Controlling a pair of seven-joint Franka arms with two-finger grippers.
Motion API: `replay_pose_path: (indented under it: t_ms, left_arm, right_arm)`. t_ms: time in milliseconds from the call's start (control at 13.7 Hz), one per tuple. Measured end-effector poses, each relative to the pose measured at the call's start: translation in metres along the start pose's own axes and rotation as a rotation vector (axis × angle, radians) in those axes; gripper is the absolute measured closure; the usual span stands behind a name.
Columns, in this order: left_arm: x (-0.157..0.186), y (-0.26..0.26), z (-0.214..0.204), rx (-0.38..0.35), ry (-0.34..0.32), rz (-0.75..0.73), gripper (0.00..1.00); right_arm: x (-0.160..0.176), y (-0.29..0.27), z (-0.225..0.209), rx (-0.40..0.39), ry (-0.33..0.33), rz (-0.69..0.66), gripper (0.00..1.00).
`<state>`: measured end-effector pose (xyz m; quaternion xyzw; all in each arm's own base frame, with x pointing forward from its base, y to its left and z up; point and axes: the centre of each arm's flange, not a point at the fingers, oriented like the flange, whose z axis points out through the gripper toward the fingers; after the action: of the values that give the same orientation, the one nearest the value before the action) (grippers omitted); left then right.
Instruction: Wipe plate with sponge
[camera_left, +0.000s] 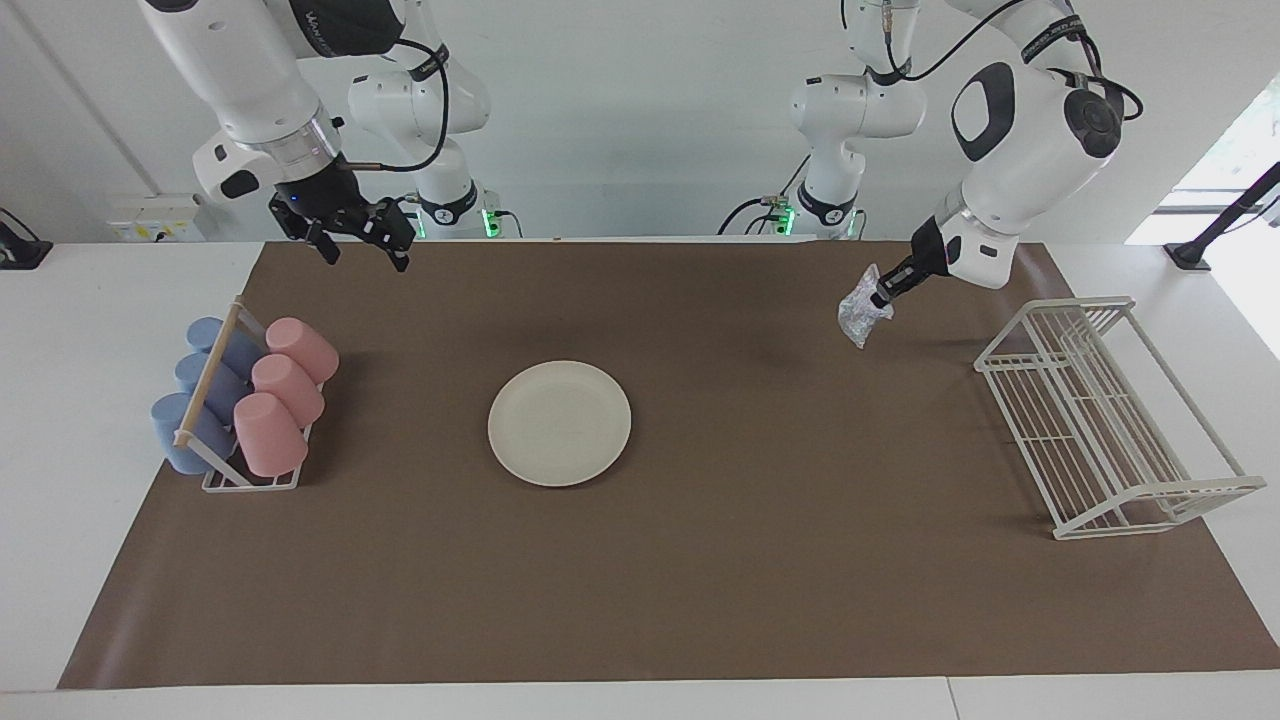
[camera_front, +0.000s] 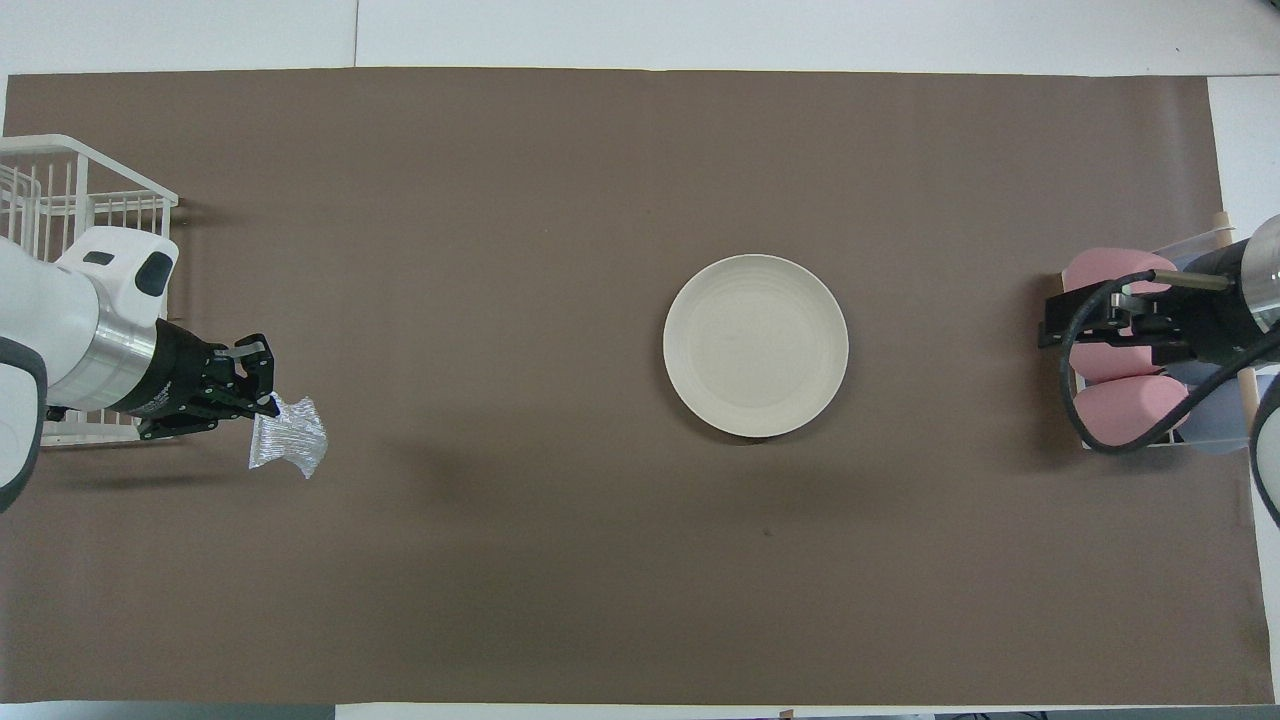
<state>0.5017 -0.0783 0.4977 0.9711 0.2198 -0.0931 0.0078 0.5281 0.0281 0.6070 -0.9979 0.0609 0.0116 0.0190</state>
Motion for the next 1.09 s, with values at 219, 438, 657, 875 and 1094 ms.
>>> replay_pose_path:
  t_ms: [219, 438, 657, 875, 1094]
  left_arm:
    - [0.000, -0.003, -0.002, 0.298, 0.127, 0.073, 0.96]
    - [0.018, 0.005, -0.014, 0.559, 0.255, 0.119, 0.96]
    - [0.040, 0.022, -0.025, 0.790, 0.399, 0.153, 0.96]
    - [0.058, 0.031, -0.021, 0.975, 0.510, 0.194, 0.96]
    - [0.089, 0.034, 0.009, 1.061, 0.567, 0.210, 0.96]
  right_arm:
    - [0.012, 0.003, 0.000, -0.031, 0.060, -0.115, 0.00]
    - [0.024, 0.011, 0.007, -0.058, 0.071, -0.214, 0.00]
    - [0.026, 0.021, 0.009, -0.059, 0.056, -0.210, 0.00]
    - [0.019, 0.022, 0.013, -0.056, -0.004, -0.170, 0.00]
    - [0.016, 0.029, 0.016, -0.057, -0.041, -0.156, 0.00]
